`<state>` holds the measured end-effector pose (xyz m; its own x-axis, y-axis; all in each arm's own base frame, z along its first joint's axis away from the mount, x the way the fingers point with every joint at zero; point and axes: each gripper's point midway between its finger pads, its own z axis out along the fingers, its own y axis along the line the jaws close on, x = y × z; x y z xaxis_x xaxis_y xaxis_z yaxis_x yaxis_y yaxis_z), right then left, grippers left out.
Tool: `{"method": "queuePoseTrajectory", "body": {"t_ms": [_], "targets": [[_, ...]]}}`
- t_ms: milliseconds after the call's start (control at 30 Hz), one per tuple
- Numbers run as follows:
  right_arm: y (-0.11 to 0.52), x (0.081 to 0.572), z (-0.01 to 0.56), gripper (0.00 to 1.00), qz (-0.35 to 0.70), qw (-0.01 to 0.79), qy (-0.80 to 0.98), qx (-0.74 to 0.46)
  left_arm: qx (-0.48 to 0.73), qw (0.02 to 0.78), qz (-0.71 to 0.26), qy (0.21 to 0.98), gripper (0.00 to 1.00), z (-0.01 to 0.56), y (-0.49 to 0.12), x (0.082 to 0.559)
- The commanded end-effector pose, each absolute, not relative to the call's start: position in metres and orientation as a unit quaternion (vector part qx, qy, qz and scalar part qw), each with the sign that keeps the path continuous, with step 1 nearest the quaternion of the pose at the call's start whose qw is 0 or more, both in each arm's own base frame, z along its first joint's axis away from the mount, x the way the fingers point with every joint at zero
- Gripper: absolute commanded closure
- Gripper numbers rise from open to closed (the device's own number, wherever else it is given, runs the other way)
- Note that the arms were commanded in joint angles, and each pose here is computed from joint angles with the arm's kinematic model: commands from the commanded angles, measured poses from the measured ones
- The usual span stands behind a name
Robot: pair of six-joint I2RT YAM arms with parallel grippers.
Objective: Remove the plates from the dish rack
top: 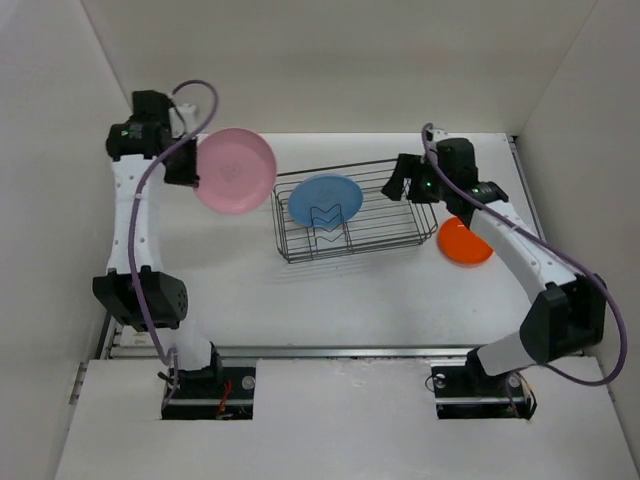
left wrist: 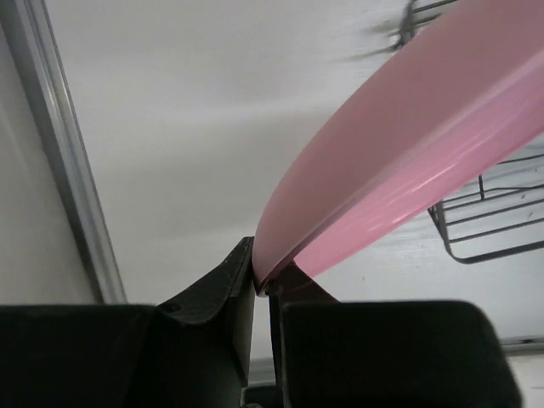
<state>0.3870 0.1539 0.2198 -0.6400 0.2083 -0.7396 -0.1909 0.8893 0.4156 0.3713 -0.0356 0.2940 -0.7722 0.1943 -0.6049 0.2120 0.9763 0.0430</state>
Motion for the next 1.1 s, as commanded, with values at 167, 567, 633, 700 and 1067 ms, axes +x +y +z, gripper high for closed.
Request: {"method": "queuePoseTrajectory", "body": {"t_ms": [167,567,633,700,1067], "targets": [[0.239,0.419,0.229,0.21,0.171,0.443,0.867,-0.149,-0.033,0.154,-0.209,0.965,1.0,0.217,0.005,0.322],[0.296,0.445,0.193,0.48,0.1,0.441,0.862,-0.229,-0.072,-0.042,-0.22,0.972,1.0,0.093,0.04,0.301],[0.294,0.445,0.194,0.62,0.084,0.446,0.861,-0.229,-0.072,-0.055,-0.211,0.973,1.0,0.086,0.044,0.298],[0.286,0.445,0.198,0.62,0.056,0.456,0.86,-0.223,-0.069,-0.066,-0.208,0.974,1.0,0.08,0.046,0.295],[0.272,0.411,0.262,0.36,0.075,0.517,0.825,-0.215,-0.061,-0.093,-0.146,0.983,0.48,0.064,0.065,0.289]]}}
